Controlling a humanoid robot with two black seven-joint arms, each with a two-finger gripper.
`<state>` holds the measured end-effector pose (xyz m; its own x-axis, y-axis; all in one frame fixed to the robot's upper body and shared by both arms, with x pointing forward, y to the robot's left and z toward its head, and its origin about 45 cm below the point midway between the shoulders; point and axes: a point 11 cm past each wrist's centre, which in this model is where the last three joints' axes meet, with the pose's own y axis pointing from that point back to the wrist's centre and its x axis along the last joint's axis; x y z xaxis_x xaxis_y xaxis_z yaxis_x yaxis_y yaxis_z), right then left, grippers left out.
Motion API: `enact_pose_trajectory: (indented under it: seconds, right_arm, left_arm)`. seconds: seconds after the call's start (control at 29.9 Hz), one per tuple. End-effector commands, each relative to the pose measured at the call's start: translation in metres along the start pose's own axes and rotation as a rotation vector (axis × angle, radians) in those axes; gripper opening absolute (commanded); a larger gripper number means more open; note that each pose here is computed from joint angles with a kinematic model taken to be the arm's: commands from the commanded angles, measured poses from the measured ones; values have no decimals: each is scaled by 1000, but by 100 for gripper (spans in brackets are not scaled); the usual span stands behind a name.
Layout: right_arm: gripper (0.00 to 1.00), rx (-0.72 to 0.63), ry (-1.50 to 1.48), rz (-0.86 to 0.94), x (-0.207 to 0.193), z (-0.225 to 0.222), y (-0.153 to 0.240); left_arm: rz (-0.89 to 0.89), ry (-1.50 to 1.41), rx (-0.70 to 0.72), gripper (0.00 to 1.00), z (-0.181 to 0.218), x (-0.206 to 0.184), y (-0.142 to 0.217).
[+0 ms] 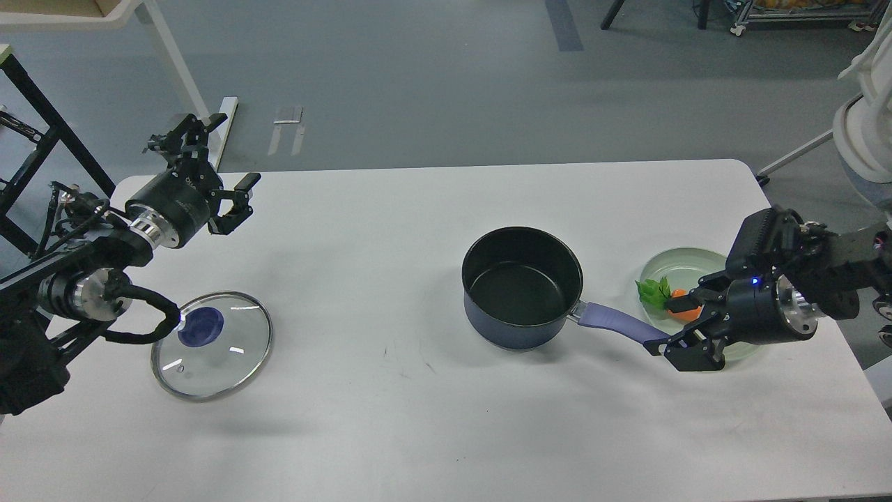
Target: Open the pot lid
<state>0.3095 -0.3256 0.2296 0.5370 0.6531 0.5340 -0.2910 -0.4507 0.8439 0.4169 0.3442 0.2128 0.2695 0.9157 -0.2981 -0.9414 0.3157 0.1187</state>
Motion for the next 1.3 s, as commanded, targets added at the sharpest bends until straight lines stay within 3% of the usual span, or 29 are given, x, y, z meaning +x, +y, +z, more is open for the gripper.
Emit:
enact_pose_trajectory:
  seconds: [0.0, 0.23, 0.5, 0.74, 0.97, 1.27]
  right_arm:
    - [97, 22, -155, 132, 17, 5, 19]
    - [99, 194, -745, 593, 54, 18, 52]
    - [99, 275, -1284, 968, 59, 34, 31]
    - [99, 291, -1649, 1080, 51, 28, -15]
    - [100, 309, -1864, 1225, 42, 53, -28]
    - [100, 628, -1953, 1083, 21, 67, -30]
  left_arm:
    - [-10, 2, 1, 99, 0, -1, 0]
    - [-17, 8, 4, 99, -2, -2, 1]
    - [-21, 15, 1, 99, -4, -4, 1]
    - [-20, 61, 3, 99, -22, -10, 3]
    - [-24, 145, 6, 99, -42, -19, 4]
    - [-120, 186, 19, 99, -57, -31, 11]
